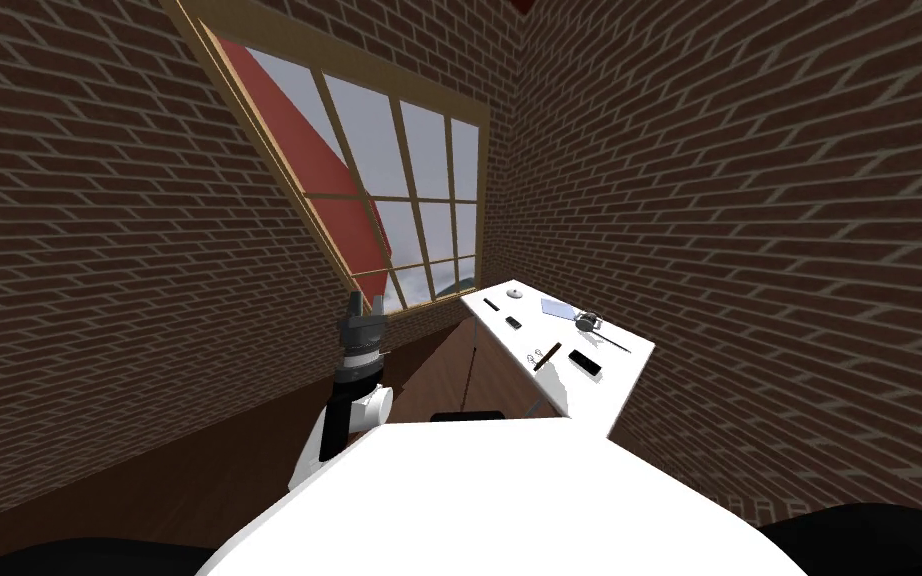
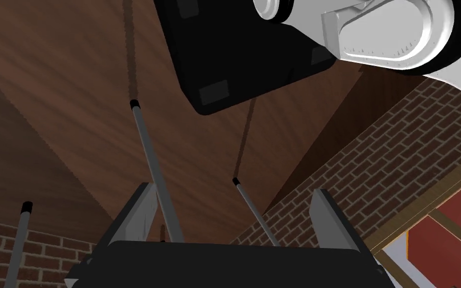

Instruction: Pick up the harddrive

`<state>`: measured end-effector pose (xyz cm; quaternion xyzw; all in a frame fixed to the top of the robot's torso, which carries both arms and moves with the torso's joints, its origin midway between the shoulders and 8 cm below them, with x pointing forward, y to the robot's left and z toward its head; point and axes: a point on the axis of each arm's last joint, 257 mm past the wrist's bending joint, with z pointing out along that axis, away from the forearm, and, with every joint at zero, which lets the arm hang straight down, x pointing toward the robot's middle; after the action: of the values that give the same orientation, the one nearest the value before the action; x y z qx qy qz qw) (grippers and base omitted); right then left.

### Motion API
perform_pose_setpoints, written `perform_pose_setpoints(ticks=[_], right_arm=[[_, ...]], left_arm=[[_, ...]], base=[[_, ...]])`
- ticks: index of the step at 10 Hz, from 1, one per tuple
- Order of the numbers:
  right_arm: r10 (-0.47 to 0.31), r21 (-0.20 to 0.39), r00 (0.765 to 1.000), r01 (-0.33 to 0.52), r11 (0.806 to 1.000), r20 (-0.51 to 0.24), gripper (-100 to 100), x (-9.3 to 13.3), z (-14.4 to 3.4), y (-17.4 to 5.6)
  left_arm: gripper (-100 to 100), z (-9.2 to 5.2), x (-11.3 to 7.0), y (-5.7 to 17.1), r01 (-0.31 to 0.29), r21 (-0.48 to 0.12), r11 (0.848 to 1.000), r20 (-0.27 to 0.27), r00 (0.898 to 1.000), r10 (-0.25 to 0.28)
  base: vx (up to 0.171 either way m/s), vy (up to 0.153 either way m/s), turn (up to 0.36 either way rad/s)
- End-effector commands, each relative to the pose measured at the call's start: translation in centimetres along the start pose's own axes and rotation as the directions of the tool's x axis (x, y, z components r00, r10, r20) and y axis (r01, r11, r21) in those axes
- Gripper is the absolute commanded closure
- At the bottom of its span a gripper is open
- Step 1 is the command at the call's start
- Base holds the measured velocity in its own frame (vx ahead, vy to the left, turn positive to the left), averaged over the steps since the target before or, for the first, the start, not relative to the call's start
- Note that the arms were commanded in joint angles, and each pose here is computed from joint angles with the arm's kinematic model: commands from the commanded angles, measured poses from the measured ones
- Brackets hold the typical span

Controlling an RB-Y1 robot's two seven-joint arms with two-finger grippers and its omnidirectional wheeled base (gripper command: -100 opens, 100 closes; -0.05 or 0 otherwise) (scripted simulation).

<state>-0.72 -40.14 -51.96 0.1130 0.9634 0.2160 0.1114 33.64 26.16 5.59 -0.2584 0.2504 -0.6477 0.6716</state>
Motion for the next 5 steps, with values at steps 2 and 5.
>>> perform_pose_setpoints(ticks=[2, 5], right_arm=[[-0.022, 0.095, 0.997, 0.028, 0.995, -0.073, -100, 1.6, -4.1, -5.0], [-0.039, 0.165, 0.992, 0.058, 0.985, -0.118, -100, 1.9, -7.4, -8.5]], left_arm=[[0, 0.0, 0.0, 0.0, 0.0, 0.0, 1.0, 0.0, 1.0, 0.0], [0, 0.0, 0.0, 0.0, 0.0, 0.0, 1.0, 0.0, 1.0, 0.0]], base=[[0.084, 0.001, 0.134], [0.06, -0.014, 0.133]])
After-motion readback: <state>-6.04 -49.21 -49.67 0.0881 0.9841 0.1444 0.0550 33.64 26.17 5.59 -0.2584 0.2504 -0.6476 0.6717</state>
